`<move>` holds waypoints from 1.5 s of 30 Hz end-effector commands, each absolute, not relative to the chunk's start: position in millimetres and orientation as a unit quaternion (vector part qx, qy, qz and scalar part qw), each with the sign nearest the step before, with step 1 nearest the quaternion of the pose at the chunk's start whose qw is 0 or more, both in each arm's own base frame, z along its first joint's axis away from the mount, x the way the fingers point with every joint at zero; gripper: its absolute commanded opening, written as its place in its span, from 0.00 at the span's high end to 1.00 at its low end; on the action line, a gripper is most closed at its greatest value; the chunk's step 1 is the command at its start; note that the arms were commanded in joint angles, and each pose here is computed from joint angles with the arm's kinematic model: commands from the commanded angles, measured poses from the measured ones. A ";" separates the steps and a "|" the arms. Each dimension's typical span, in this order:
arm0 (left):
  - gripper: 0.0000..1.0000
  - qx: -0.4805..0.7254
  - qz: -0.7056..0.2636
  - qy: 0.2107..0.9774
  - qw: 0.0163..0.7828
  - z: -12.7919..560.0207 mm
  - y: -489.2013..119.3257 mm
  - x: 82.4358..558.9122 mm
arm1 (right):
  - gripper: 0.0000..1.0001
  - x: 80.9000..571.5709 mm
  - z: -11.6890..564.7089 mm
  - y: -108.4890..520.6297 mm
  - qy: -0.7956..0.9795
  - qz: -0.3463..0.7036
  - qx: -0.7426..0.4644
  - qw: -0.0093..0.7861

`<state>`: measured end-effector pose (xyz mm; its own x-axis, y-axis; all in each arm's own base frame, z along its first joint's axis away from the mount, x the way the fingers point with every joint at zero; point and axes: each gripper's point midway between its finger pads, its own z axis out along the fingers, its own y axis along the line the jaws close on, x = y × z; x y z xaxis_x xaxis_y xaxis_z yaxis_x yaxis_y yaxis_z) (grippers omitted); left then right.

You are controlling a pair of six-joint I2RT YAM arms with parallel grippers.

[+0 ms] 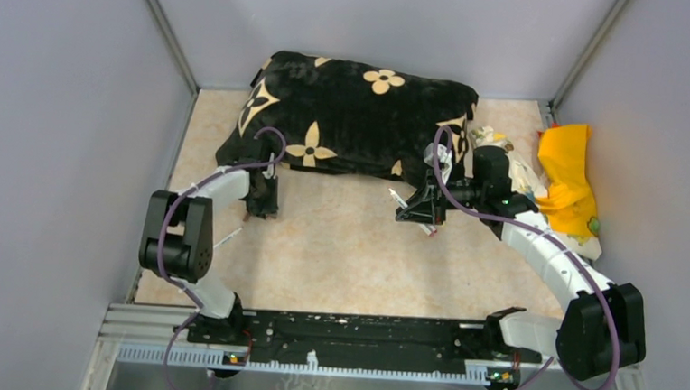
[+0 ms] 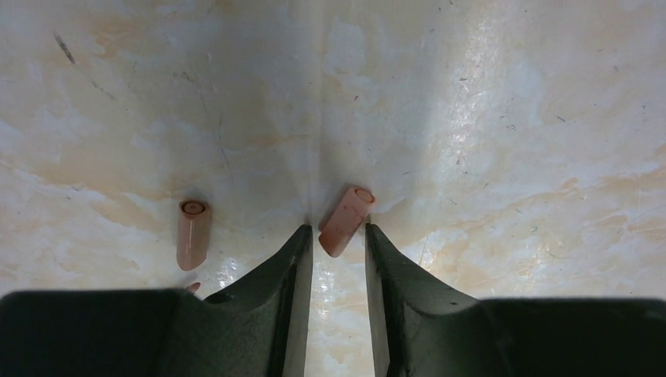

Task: Insert the pens into the pen caps
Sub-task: Pick up the pen cap from the center of the board.

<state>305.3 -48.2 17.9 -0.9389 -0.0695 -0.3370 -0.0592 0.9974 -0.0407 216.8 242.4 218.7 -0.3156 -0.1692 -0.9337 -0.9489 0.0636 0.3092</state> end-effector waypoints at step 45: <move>0.85 0.024 0.042 0.995 0.093 -11.2 -48.5 304.3 | 1.00 214.2 236.2 240.9 0.597 0.517 -0.465 0.399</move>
<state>317.3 -52.0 15.4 -0.9659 0.0465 -0.2547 0.0327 0.9978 0.0583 216.2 242.5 219.0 -0.3156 -0.1687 -0.9338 -0.9489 0.0603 0.3098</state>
